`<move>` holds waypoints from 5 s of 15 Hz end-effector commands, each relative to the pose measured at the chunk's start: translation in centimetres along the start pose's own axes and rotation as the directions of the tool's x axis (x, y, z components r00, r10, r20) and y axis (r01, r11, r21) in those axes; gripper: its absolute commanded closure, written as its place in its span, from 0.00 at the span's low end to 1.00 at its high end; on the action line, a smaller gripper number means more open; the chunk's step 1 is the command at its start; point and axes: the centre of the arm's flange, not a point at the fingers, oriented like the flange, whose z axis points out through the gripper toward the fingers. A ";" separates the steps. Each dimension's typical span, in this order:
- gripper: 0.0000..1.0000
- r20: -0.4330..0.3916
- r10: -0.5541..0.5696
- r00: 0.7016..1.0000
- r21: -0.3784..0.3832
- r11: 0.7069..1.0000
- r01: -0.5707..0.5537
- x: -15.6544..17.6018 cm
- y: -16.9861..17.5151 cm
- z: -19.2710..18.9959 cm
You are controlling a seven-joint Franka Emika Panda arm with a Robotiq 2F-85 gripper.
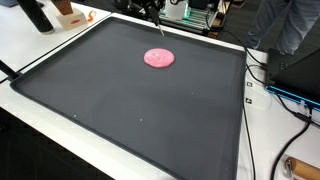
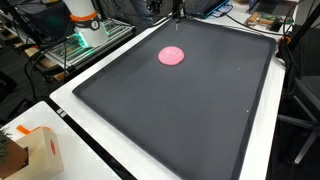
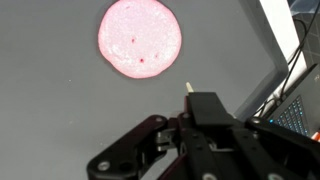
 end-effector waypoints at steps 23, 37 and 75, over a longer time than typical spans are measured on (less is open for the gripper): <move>0.97 0.201 -0.019 0.979 -0.320 0.944 0.084 4.6 -7.7 2.2; 0.97 0.403 0.207 0.891 -0.706 0.690 0.158 12.4 -18.2 13.1; 0.97 0.150 0.548 0.823 -0.978 0.203 0.043 14.5 -14.3 25.7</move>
